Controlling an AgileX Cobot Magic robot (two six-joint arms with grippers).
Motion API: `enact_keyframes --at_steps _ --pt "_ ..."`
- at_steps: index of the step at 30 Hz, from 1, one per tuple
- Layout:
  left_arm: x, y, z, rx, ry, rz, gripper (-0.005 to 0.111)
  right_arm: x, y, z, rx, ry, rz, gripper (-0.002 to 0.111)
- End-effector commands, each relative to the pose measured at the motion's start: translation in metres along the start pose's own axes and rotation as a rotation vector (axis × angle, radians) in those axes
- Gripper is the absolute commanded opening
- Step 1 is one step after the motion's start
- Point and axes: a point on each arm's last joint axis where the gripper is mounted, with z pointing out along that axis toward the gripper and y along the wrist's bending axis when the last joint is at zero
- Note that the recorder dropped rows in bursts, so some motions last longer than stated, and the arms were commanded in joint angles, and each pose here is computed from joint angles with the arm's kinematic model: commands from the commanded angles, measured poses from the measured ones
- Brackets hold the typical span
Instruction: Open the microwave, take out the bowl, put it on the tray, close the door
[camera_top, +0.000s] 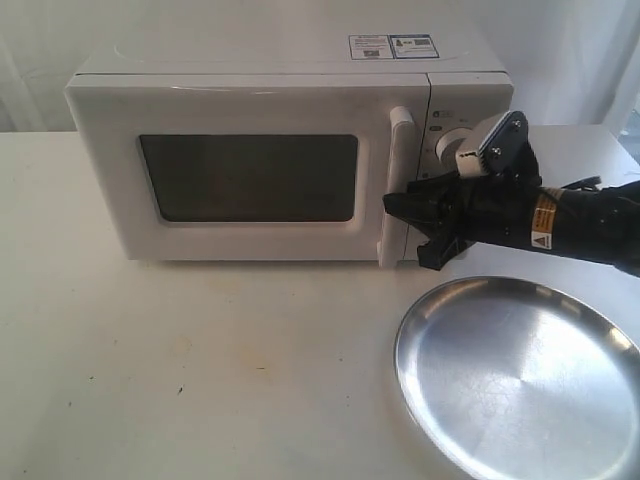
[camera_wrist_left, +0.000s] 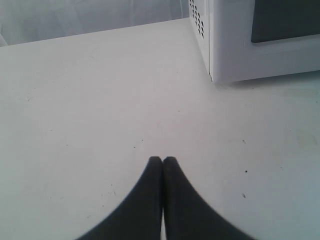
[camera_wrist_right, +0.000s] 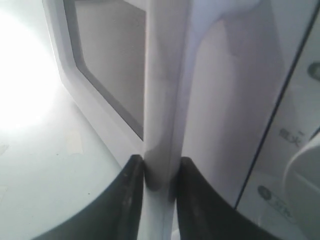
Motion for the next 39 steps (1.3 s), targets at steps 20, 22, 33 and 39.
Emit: enact_keyframes --at_steps 20,22,33,39 --pt "0.001 0.000 0.000 0.002 0.000 -0.009 0.000 0.006 0.061 -0.011 -0.529 0.063 -0.169 0.000" --pt "0.001 0.000 0.000 0.002 0.000 -0.009 0.000 0.002 0.062 -0.007 -0.499 0.029 -0.148 0.000" --pt "0.001 0.000 0.000 0.002 0.000 -0.009 0.000 -0.004 0.043 0.002 -0.269 -0.011 -0.067 0.000" --pt "0.001 0.000 0.000 0.002 0.000 -0.009 0.000 -0.005 0.040 0.003 -0.255 0.005 -0.071 0.011"
